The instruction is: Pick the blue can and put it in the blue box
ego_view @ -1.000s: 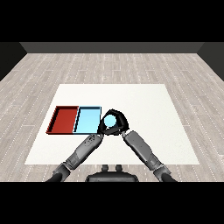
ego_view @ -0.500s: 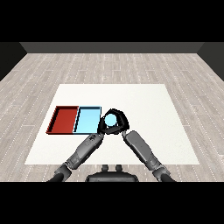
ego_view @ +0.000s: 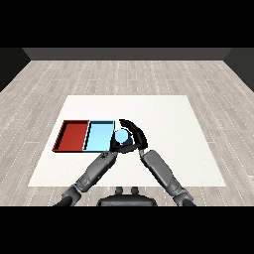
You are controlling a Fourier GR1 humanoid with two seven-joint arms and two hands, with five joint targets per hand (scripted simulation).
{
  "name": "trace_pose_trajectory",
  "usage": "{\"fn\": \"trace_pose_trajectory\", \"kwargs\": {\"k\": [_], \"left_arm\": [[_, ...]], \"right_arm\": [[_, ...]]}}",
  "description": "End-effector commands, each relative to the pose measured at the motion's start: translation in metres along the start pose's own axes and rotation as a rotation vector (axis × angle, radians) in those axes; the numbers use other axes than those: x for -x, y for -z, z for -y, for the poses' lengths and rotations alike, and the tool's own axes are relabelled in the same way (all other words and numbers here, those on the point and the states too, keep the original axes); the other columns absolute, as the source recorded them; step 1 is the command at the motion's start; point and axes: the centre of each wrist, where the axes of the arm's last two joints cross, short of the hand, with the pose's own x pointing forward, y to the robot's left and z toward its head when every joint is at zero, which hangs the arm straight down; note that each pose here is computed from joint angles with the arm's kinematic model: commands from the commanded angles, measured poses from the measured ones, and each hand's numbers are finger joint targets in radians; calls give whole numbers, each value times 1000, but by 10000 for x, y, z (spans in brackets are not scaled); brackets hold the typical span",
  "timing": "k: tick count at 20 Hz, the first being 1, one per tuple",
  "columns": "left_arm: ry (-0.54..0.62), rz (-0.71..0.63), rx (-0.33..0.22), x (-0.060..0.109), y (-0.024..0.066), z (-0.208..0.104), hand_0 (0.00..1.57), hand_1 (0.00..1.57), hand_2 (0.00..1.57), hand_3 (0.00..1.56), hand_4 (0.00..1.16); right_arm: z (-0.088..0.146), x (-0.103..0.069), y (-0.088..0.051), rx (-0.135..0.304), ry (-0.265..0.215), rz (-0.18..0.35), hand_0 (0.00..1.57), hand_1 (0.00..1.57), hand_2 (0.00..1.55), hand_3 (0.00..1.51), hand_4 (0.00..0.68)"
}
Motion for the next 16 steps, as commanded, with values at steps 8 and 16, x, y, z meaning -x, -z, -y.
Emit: {"fn": "trace_pose_trajectory", "kwargs": {"k": [8, 16], "left_arm": [[68, 71, -54, 59, 155, -300, 1571, 1571, 1571, 1478, 1140], [170, 65, -102, 10, 197, -447, 1571, 1571, 1571, 1472, 1128]], "right_arm": [[151, -170, 20, 101, 75, 61, 0, 0, 0, 0, 0], [815, -356, -367, 103, 38, 137, 0, 0, 0, 0, 0]]}}
